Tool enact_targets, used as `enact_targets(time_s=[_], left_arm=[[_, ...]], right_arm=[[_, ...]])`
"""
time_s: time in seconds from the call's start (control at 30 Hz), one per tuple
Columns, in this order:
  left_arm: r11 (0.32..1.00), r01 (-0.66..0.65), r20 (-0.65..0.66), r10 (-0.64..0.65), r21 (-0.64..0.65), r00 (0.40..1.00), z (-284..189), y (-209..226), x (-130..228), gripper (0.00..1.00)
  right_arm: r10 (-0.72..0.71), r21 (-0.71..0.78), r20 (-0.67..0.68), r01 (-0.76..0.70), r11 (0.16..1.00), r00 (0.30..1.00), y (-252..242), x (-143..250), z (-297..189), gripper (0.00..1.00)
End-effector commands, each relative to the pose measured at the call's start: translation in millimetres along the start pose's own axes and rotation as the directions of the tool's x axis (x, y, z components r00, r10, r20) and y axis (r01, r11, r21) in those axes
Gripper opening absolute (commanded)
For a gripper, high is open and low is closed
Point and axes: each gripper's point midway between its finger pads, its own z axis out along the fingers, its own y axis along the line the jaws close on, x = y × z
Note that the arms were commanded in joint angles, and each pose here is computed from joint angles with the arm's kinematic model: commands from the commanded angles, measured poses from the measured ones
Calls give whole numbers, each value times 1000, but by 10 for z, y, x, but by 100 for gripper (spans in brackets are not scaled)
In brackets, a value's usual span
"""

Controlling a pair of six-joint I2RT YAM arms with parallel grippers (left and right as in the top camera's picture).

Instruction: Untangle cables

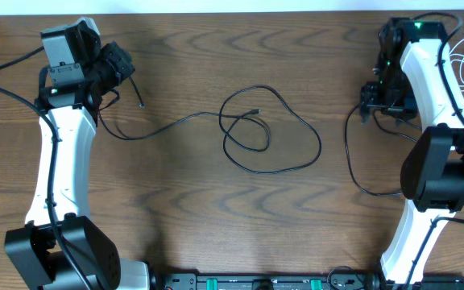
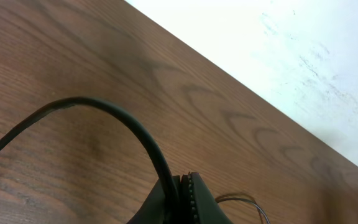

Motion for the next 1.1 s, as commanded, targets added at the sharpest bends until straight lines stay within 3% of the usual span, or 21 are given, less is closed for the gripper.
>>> enact_targets(time_s=[0.0, 0.17, 0.33, 0.53, 0.63, 0.8, 0.93, 1.0, 1.07], left_arm=[[1000, -17, 8, 17, -11, 1000, 13, 18, -33, 8], [1000, -17, 8, 17, -11, 1000, 13, 18, -33, 8], [1000, -17, 8, 17, -12, 1000, 13, 18, -32, 8], [1000, -17, 8, 17, -12, 1000, 13, 19, -31, 8], [1000, -17, 8, 17, -12, 1000, 13, 19, -31, 8], [1000, -17, 8, 17, -12, 1000, 15, 19, -31, 8], [1000, -18, 9, 18, -13, 1000, 14, 21, -33, 8], [1000, -17, 13, 17, -23, 1000, 14, 39, -41, 8], [999, -17, 18, 18, -33, 1000, 13, 55, -50, 8]], right_arm=[[-122, -144, -17, 118, 983, 992, 224, 43, 175, 71], [-244, -285, 39, 245, 927, 969, 524, 31, 416, 69], [-280, -303, 49, 281, 911, 959, 658, 79, 620, 68], [-318, -263, 61, 323, 909, 946, 755, 96, 755, 63], [-241, -116, 36, 244, 963, 970, 560, 47, 812, 60], [-70, 39, 35, 69, 997, 997, 320, 6, 838, 47], [-32, -17, 36, 33, 999, 999, 443, 26, 914, 33], [-44, -44, 41, 46, 998, 998, 538, 39, 960, 22], [-42, -44, 49, 44, 998, 998, 580, 35, 981, 4]])
